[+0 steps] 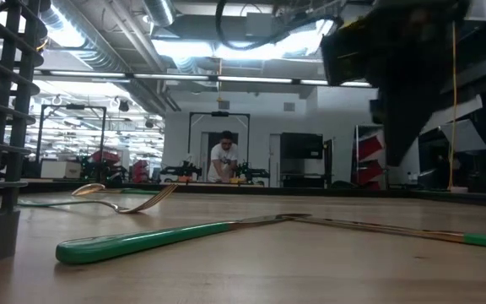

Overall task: Sort silverware
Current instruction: Put the right knife into the cutlery rack

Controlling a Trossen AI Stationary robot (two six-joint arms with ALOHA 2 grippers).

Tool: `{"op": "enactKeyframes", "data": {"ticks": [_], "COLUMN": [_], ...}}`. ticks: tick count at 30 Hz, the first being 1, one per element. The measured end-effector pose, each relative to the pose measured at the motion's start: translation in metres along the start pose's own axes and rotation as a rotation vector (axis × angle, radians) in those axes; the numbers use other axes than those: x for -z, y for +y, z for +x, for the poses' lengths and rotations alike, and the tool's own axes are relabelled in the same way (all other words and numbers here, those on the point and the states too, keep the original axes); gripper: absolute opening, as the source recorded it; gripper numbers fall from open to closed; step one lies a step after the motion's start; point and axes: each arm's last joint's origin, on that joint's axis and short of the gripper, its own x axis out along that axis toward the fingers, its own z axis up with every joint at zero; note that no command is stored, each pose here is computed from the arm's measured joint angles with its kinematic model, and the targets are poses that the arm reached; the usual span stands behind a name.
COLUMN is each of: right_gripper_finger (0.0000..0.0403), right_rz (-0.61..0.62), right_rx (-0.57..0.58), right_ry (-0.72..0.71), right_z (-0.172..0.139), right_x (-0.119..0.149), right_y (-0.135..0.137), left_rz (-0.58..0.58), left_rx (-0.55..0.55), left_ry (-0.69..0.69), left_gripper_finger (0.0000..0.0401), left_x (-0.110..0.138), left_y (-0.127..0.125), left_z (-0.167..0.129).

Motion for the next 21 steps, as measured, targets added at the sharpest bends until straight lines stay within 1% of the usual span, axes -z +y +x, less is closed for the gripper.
{"op": "enactKeyframes", "data": {"ticks": [2,4,9,13,16,19,21], "right_gripper_finger": [0.0131,0.0131,0.0131,0.0131,0.0131,0.0131,0.0131], "right_rz": [0.010,0.011,0.014,-0.025,-0.046,-0.059,-0.060], "right_rx": [0.011,0.025,0.049,0.052,0.058,0.062,0.075], "right_ry": [-0.013,-0.027,-0.043,-0.051,-0.060,-0.065,-0.079], "right_z": [0.001,0.003,0.015,0.031,0.043,0.052,0.058], "right_x": [0.006,0.013,0.028,0.037,0.042,0.045,0.045], "right_y": [0.007,0.013,0.029,0.040,0.045,0.048,0.048], "left_rz": [0.000,-0.024,-0.148,-0.260,-0.332,-0.367,-0.377], "left_rx": [-0.103,-0.194,-0.357,-0.477,-0.550,-0.596,-0.608], "left_ry": [0.012,0.026,0.046,0.069,0.083,0.054,0.047], "left_gripper_finger": [0.0090,0.0090,0.0090,0.0090,0.0090,0.0090,0.0090], "left_x": [0.001,0.002,0.007,0.019,0.029,0.037,0.043], "left_y": [0.009,0.021,0.054,0.081,0.098,0.110,0.115], "left_z": [0.001,0.003,0.010,0.018,0.025,0.031,0.036]}}
